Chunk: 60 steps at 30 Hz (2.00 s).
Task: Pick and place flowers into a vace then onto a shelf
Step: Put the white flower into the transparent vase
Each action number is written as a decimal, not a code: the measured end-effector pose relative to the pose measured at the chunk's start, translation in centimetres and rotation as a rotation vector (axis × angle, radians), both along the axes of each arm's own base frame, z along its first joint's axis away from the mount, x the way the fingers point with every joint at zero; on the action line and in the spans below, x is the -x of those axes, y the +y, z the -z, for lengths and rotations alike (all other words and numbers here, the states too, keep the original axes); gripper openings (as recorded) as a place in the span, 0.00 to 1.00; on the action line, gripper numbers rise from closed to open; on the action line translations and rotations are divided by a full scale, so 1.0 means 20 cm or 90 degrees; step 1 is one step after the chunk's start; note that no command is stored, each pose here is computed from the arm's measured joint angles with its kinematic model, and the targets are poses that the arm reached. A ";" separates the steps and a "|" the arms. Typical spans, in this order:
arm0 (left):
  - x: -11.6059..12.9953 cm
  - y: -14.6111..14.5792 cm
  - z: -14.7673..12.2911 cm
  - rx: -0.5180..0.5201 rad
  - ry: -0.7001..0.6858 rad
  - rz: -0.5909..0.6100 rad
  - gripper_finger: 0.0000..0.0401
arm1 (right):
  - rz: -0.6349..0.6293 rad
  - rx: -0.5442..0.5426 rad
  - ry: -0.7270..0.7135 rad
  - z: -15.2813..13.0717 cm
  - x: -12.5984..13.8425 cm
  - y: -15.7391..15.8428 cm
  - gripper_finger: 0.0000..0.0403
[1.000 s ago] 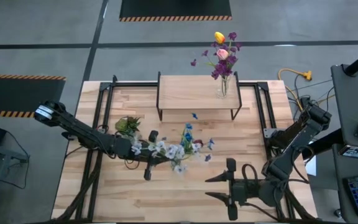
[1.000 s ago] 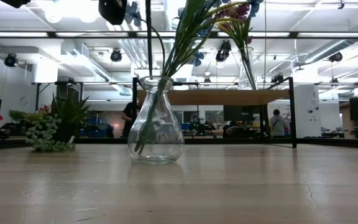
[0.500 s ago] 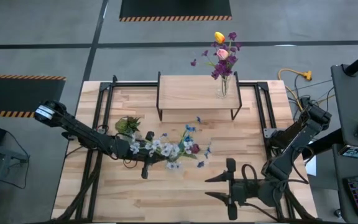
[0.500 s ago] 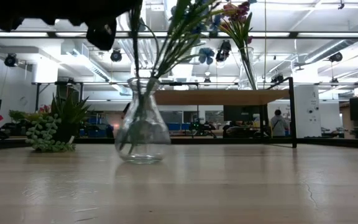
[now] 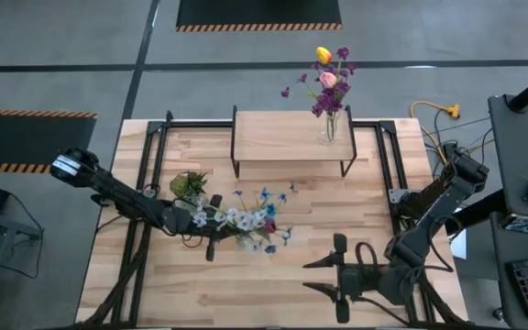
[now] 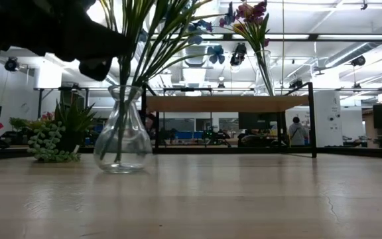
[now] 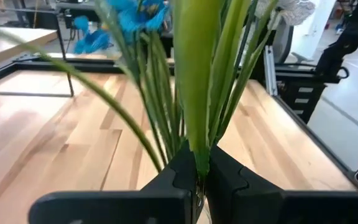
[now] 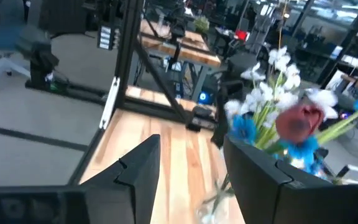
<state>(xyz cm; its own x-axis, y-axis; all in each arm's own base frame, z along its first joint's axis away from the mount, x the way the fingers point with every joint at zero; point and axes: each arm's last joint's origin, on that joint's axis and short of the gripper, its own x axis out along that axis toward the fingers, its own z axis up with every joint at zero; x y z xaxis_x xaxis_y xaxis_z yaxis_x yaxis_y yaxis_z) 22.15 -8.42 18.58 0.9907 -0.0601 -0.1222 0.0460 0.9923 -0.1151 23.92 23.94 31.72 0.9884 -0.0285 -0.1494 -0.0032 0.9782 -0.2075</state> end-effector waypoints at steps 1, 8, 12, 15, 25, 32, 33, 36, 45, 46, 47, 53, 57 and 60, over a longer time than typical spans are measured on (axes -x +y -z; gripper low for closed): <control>0.00 0.00 0.01 -0.001 0.002 -0.001 0.00 | 0.001 0.002 0.006 0.02 0.01 -0.01 0.41; 0.01 0.00 0.00 0.002 -0.005 -0.003 0.00 | 0.006 -0.050 0.023 0.23 0.11 -0.15 0.34; 0.01 0.00 0.01 0.002 -0.005 -0.002 0.00 | -0.068 -0.076 -0.003 0.34 0.19 -0.28 0.29; 0.01 0.00 0.01 0.002 -0.005 -0.002 0.00 | -0.110 -0.102 -0.036 0.40 0.24 -0.42 0.27; 0.01 0.00 0.00 0.001 -0.007 -0.001 0.00 | -0.018 -0.149 -0.093 0.58 0.36 -0.93 0.20; 0.01 0.00 0.00 0.000 -0.007 -0.001 0.00 | 0.015 -0.142 -0.167 0.69 0.55 -1.05 0.17; 0.01 0.00 0.00 0.000 -0.007 -0.001 0.00 | 0.018 -0.140 -0.165 0.70 0.56 -1.06 0.16; 0.01 0.00 0.00 0.000 -0.007 -0.001 0.00 | 0.009 -0.144 -0.137 0.69 0.60 -1.08 0.16; 0.01 0.00 0.00 0.000 -0.006 -0.001 0.00 | 0.019 -0.169 -0.167 0.66 0.71 -1.11 0.16; 0.01 0.00 0.00 0.000 -0.006 -0.001 0.00 | 0.018 -0.165 -0.168 0.66 0.72 -1.12 0.16; 0.01 0.00 0.00 0.000 -0.006 -0.001 0.00 | 0.020 -0.162 -0.169 0.67 0.73 -1.12 0.16; 0.01 0.00 0.01 -0.001 -0.006 -0.001 0.00 | 0.023 -0.173 -0.147 0.69 0.73 -1.12 0.16; 0.01 0.00 0.01 -0.001 -0.004 -0.002 0.01 | 0.025 -0.193 -0.137 0.70 0.72 -1.12 0.15; 0.01 0.00 0.01 0.000 -0.003 -0.002 0.05 | 0.025 -0.194 -0.139 0.70 0.72 -1.12 0.15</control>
<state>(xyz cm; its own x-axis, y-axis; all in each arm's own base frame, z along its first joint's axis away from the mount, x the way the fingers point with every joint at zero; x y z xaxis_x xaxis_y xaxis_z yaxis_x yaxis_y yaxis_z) 21.97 -8.33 18.39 0.9915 -0.0562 -0.1173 0.0427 0.9925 -0.1147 9.42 1.59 17.66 0.9969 -0.0542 0.0564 0.0483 0.9936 0.1018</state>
